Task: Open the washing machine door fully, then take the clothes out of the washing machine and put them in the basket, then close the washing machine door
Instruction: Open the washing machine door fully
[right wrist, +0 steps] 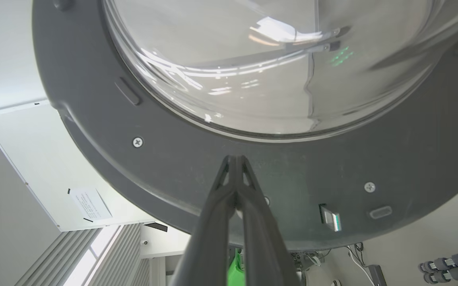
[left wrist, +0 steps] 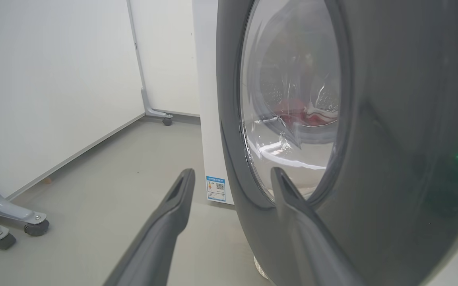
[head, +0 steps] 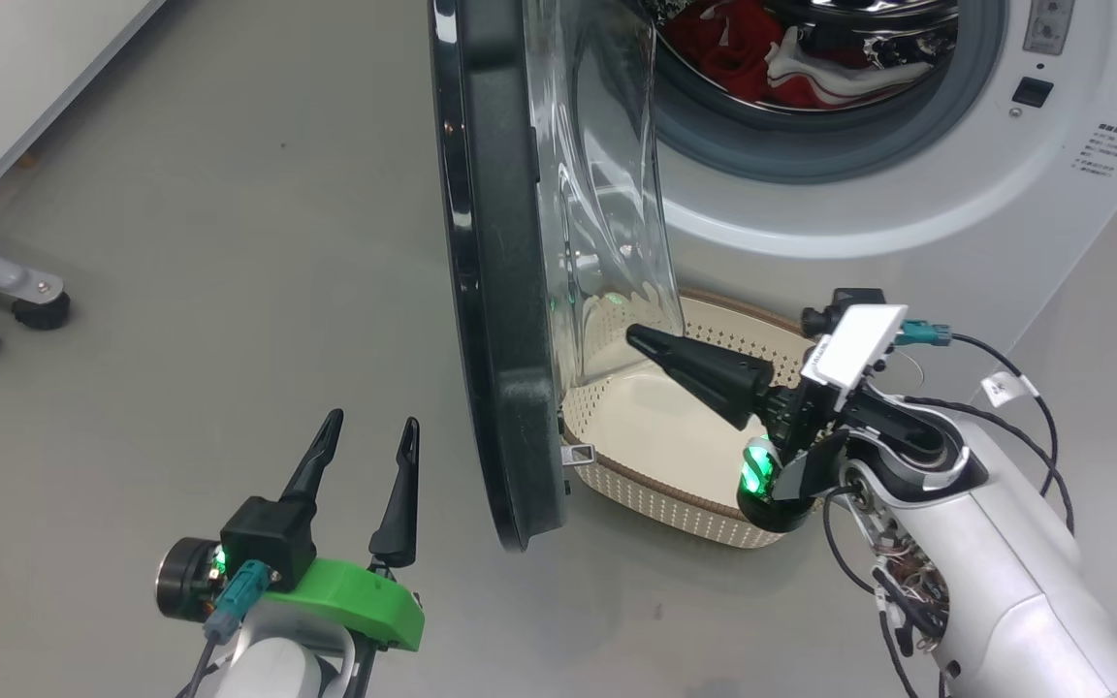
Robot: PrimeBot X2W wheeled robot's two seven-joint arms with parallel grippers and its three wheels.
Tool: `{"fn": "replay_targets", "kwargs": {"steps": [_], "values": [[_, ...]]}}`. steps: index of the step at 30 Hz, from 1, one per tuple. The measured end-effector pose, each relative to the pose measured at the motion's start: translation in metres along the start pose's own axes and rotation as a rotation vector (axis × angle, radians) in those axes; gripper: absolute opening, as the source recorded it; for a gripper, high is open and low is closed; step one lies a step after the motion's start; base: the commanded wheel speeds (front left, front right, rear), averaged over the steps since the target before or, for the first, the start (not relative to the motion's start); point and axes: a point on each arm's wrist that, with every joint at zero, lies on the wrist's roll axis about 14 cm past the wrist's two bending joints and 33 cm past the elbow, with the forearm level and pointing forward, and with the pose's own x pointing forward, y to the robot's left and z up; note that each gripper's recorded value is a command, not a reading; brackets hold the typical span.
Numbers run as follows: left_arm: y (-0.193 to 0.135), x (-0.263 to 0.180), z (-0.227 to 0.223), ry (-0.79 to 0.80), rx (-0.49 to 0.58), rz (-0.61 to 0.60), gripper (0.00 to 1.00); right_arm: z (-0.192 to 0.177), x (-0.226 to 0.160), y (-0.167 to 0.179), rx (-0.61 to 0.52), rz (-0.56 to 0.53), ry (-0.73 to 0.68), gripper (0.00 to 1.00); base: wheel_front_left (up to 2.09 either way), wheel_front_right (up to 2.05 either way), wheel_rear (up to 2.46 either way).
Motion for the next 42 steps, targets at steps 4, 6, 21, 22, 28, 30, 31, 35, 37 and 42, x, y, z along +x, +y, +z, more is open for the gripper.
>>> {"fn": "replay_targets", "kwargs": {"steps": [4,6,21,22,28,30,31,35,37,42], "values": [[-0.001,-0.001,-0.001,0.002,-0.003,-0.003,1.0,0.022,-0.021,0.0,-0.016,0.014,-0.117,0.47,0.0,0.0,0.0],[-0.001,-0.002,-0.001,0.001,-0.003,-0.005,1.0,0.03,-0.032,-0.001,-0.027,0.01,-0.176,0.99,0.0,0.0,0.0],[0.001,-0.007,-0.001,-0.005,0.012,-0.011,1.0,0.064,-0.109,-0.023,-0.182,-0.119,-0.558,1.0,0.0,0.0,0.0],[0.001,-0.008,-0.001,-0.005,0.013,-0.013,1.0,0.066,-0.115,-0.025,-0.216,-0.145,-0.581,1.0,0.0,0.0,0.0],[0.003,-0.006,0.001,-0.009,0.018,-0.013,1.0,0.072,-0.142,-0.03,-0.377,-0.243,-0.686,1.0,0.0,0.0,0.0],[0.003,-0.005,0.001,-0.01,0.019,-0.013,1.0,0.076,-0.149,-0.026,-0.467,-0.273,-0.715,1.0,0.0,0.0,0.0],[0.003,-0.005,0.002,-0.011,0.019,-0.011,1.0,0.078,-0.154,-0.023,-0.524,-0.291,-0.733,1.0,0.0,0.0,0.0],[0.002,-0.003,0.001,-0.011,0.018,-0.016,1.0,0.088,-0.177,-0.017,-0.768,-0.397,-0.793,1.0,0.0,0.0,0.0],[0.001,-0.003,0.001,-0.009,0.017,-0.018,1.0,0.09,-0.187,-0.014,-0.897,-0.445,-0.809,1.0,0.0,0.0,0.0],[-0.001,-0.003,-0.001,-0.004,0.019,-0.028,1.0,0.093,-0.203,0.0,-1.154,-0.524,-0.854,1.0,0.0,0.0,0.0]]}}
